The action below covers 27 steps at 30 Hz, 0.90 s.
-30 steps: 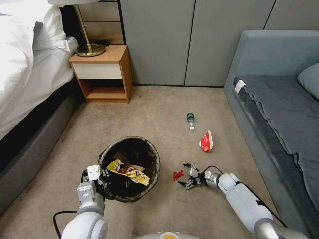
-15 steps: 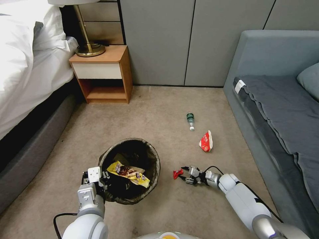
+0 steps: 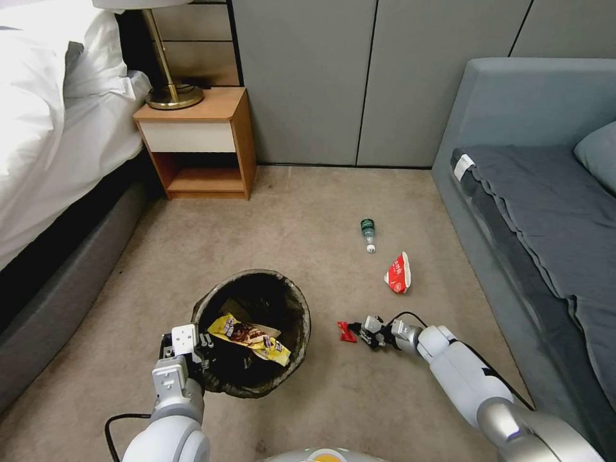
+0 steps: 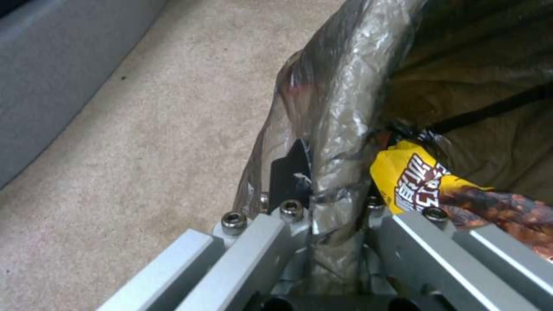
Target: Pick up the trash bin, then pick up the garbage from the floor and place it into the trash bin.
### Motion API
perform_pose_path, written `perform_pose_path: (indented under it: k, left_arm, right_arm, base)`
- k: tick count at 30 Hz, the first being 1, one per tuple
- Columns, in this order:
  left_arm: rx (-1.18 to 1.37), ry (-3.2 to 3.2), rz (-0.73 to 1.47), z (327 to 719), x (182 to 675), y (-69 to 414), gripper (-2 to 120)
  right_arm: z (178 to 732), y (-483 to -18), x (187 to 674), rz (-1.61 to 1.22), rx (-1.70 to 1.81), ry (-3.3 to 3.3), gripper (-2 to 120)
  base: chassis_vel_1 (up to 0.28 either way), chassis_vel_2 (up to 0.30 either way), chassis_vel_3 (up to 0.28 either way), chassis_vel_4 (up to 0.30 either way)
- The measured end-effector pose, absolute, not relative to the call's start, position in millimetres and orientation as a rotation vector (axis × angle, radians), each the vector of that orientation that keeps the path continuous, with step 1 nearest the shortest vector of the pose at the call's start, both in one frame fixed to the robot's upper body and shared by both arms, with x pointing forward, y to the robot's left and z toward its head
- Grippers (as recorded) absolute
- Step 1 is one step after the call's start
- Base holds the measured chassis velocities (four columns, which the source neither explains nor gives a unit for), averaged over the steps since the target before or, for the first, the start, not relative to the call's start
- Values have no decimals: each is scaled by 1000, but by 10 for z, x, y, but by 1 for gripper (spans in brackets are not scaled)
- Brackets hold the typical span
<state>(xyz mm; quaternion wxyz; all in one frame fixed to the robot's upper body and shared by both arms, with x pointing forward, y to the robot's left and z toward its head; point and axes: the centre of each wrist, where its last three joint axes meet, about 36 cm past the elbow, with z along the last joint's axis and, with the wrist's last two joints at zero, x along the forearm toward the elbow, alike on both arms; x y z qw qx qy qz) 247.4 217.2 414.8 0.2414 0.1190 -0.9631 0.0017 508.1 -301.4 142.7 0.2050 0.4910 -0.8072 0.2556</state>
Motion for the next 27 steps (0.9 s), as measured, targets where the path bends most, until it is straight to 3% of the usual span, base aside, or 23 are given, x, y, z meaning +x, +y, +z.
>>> perform_pose_path:
  k: [15,26,27]
  left_arm:
    - [322,-2641,6,4155,2504,2171,0]
    - [317,-2643,8,4164,2522,2163,0]
    - [316,-2644,8,4165,2524,2160,0]
  right_arm:
    - [1430,-3015,5028,708,1380,-2269,0]
    - [1358,-3136,4719,665,1381,-2269,0]
    - [1350,-3154,4677,657,1378,-2272,7]
  base:
    - [0,0,0,0]
    - [0,0,0,0]
    - [0,0,0,0]
